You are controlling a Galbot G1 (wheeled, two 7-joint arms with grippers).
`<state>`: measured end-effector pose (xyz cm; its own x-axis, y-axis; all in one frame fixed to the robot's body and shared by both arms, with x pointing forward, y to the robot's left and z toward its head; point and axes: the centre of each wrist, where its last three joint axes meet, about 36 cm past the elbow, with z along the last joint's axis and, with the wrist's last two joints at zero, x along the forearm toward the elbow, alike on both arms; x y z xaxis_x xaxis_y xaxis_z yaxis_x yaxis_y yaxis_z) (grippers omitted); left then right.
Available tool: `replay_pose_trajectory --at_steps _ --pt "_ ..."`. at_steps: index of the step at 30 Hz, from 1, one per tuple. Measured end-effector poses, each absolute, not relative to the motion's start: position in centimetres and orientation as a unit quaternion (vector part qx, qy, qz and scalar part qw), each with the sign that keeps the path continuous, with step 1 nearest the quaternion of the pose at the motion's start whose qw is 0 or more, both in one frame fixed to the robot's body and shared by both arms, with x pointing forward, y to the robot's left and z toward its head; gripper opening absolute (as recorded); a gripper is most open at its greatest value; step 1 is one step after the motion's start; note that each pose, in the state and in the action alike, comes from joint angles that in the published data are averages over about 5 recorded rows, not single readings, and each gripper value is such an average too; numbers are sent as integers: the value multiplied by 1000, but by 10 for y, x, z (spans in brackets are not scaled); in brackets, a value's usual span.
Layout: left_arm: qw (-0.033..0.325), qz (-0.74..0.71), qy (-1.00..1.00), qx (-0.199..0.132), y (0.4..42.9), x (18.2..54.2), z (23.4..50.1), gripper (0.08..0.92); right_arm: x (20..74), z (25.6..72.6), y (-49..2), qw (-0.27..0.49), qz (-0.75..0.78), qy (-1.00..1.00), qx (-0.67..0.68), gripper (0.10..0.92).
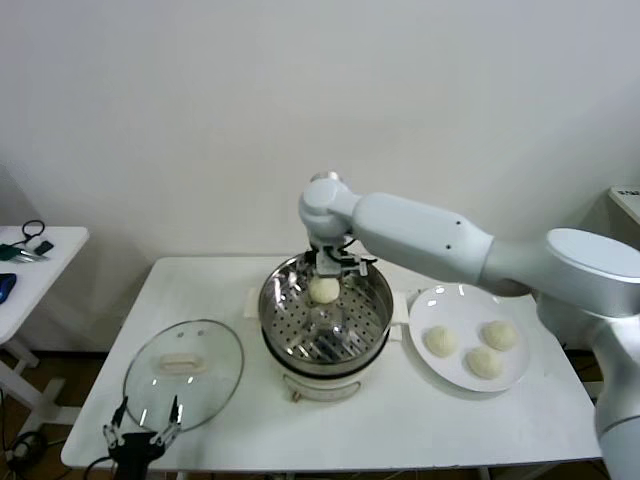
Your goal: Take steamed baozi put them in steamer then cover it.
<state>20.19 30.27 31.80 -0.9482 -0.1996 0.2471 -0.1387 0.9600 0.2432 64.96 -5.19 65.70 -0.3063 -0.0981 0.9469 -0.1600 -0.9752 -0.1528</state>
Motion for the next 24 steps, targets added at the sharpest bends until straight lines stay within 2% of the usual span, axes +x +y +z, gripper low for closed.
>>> replay_pose_trajectory --at_steps 6,13,18,24 --pt "135 -114 -981 84 303 199 319 823 652 679 -117 86 760 -263 588 823" --pt "134 -114 -981 81 301 198 320 823 655 680 -202 200 664 -428 580 823" --pt "133 -114 -981 79 300 198 321 823 652 666 -257 267 595 -500 570 823" --pt "132 -115 -981 79 300 198 323 823 648 626 -307 329 542 -536 558 823"
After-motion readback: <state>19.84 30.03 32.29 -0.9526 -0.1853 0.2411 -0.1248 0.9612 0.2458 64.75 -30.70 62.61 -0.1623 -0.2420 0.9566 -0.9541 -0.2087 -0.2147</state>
